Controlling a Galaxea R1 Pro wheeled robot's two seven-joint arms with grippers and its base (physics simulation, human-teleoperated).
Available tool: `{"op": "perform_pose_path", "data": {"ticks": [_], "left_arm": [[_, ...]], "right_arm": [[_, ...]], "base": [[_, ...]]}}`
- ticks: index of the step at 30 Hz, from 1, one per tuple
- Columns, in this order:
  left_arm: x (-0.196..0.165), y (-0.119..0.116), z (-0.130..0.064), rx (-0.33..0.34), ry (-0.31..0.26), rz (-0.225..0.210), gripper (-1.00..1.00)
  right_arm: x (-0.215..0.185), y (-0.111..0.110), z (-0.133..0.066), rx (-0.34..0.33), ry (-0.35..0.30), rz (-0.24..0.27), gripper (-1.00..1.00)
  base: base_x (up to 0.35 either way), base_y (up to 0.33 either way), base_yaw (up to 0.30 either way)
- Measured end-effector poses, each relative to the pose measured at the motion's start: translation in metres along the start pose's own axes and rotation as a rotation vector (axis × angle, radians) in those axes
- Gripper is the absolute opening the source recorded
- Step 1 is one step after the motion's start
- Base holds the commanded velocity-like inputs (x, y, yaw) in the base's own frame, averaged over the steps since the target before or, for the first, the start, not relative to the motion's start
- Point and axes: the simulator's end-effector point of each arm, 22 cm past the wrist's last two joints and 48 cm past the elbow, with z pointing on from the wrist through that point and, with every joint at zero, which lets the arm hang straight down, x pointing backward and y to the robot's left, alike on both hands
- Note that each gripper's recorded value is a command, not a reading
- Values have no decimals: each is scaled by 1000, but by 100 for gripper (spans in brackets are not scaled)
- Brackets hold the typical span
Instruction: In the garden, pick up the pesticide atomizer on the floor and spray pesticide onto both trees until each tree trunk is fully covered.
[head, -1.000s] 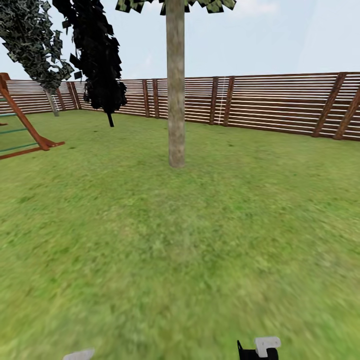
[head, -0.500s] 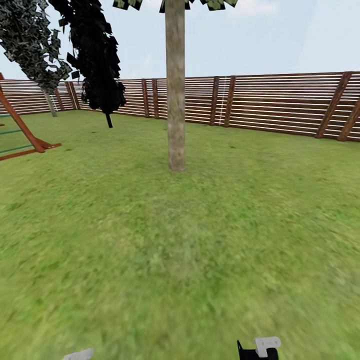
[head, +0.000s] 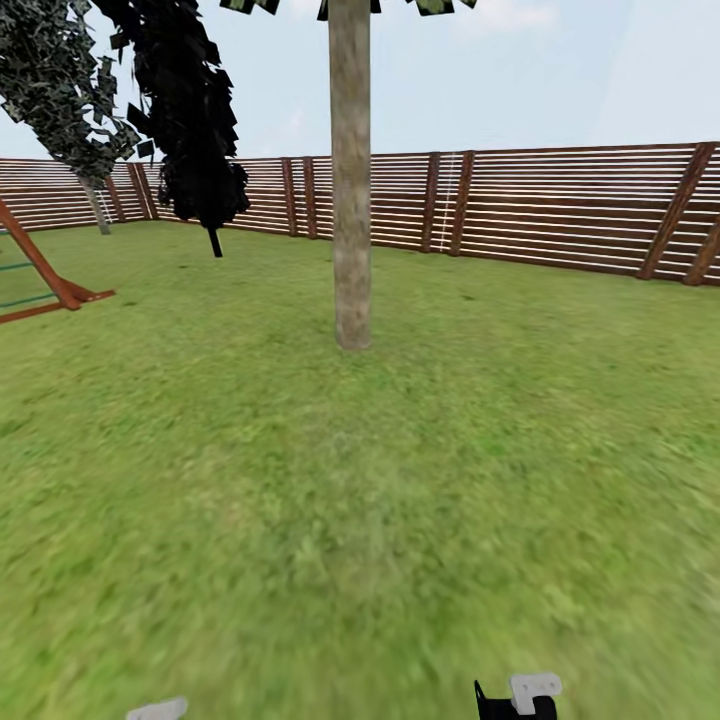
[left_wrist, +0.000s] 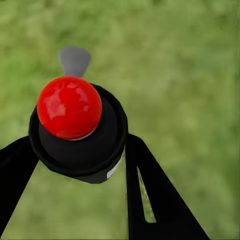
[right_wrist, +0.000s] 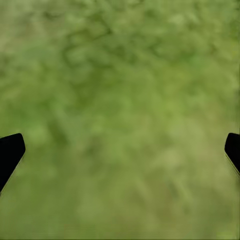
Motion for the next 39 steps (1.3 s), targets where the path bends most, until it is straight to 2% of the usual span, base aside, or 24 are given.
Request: {"op": "perform_pose_path", "data": {"ticks": [39], "left_arm": [[0, 1, 0, -1, 0, 1, -100]], "right_arm": [[0, 0, 0, 0, 0, 0, 100]], "base": [[339, 0, 0]]}}
